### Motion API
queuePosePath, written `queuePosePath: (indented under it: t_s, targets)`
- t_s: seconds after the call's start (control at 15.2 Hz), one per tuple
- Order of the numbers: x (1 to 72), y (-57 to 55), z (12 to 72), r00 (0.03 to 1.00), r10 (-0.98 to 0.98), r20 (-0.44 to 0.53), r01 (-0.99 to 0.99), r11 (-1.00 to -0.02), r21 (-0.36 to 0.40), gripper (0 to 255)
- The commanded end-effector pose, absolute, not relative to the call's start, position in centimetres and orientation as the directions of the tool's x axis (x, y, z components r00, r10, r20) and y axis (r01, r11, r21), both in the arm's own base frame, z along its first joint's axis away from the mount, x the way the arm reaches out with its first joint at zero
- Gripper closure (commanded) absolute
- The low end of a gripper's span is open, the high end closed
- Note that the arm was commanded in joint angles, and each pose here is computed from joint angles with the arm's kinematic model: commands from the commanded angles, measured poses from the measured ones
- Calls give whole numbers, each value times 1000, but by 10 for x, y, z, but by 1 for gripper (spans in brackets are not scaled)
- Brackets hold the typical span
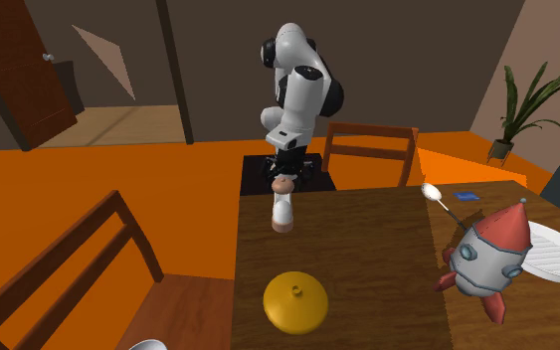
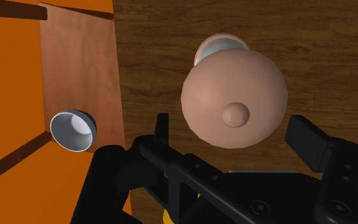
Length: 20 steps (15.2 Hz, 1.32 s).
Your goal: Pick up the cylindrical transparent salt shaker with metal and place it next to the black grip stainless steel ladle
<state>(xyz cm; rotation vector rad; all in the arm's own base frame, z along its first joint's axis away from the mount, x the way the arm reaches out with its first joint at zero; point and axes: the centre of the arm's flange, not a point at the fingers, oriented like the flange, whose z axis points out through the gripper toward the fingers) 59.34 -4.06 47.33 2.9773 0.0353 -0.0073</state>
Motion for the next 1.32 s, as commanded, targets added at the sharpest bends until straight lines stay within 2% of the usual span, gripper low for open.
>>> queuePosePath:
  t_s: [0.0, 0.13, 0.2, 0.79, 1.25]
  targets:
    - [593, -41, 473, 1000, 23, -7, 24, -986, 163, 0]
    - [593, -41, 473, 1000, 23, -7, 24, -986, 163, 0]
    - [593, -41, 473, 1000, 23, -7, 24, -986, 163, 255]
    - [593, -41, 473, 1000, 23, -7, 24, -986, 163, 255]
    - [593, -41, 510, 1000, 23, -7, 24, -986, 163, 255]
